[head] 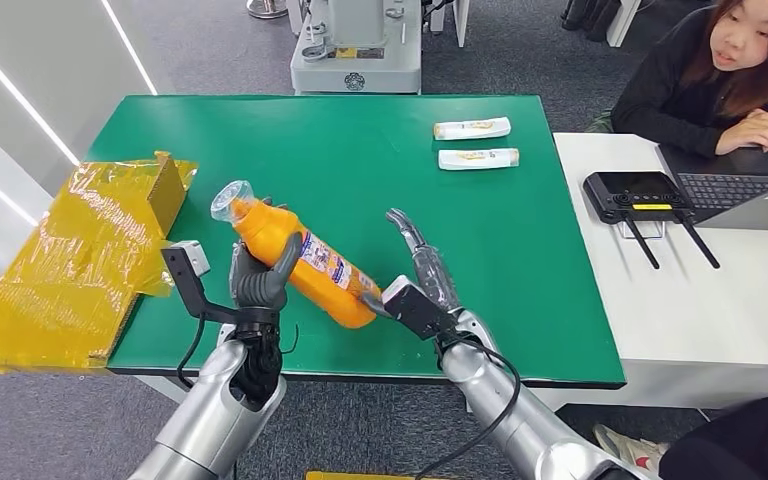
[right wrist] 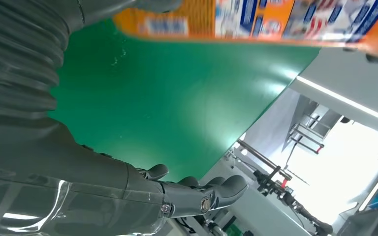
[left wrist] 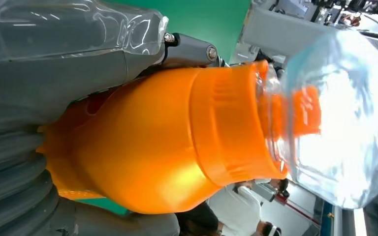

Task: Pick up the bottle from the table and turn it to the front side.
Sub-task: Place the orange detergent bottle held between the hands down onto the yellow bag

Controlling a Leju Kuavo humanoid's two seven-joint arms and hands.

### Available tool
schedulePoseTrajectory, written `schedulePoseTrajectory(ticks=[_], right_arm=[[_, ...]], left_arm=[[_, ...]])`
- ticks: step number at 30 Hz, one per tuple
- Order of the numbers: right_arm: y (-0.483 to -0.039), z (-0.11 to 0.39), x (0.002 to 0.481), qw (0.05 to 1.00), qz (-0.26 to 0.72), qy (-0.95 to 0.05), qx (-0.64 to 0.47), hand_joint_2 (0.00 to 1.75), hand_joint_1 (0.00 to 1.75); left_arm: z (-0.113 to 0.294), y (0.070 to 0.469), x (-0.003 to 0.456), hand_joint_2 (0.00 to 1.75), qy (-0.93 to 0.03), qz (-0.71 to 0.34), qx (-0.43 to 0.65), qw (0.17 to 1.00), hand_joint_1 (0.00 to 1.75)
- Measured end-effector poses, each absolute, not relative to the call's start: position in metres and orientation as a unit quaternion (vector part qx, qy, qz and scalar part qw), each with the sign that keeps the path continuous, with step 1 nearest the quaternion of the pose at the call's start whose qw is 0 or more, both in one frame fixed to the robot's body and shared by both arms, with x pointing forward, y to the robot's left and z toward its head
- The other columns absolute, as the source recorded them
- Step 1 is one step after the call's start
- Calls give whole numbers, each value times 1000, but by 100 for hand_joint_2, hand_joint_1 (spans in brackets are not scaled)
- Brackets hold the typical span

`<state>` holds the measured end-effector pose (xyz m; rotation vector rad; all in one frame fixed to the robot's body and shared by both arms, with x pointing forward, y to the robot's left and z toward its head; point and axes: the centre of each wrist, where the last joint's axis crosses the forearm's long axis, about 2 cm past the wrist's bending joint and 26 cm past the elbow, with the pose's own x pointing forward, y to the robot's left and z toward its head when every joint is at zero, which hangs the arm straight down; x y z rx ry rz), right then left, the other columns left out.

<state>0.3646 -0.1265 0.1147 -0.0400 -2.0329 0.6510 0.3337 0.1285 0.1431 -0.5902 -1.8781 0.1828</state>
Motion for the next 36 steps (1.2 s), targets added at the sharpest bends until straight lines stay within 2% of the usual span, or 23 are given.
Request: schedulePoseTrajectory(ticks=[7, 16, 24, 31, 36], right_arm=[[-133, 109, 358, 487, 257, -834, -23, 175, 0], [-136, 98, 336, 490, 236, -839, -1, 175, 0], [-139, 87, 315, 493, 218, -842, 23, 175, 0], [-140, 83, 298, 495, 210, -841, 53, 175, 0], [-141, 82, 292, 493, 207, -843, 58, 175, 0]], left_arm=[[142, 132, 335, 175, -805, 60, -227, 545, 175], [140, 148, 340, 175, -843, 13, -149, 516, 175], [137, 168, 348, 175, -887, -75, -19, 456, 175], [143, 197, 363, 175, -897, -203, 183, 348, 175], [143, 209, 369, 175, -891, -222, 208, 338, 175]])
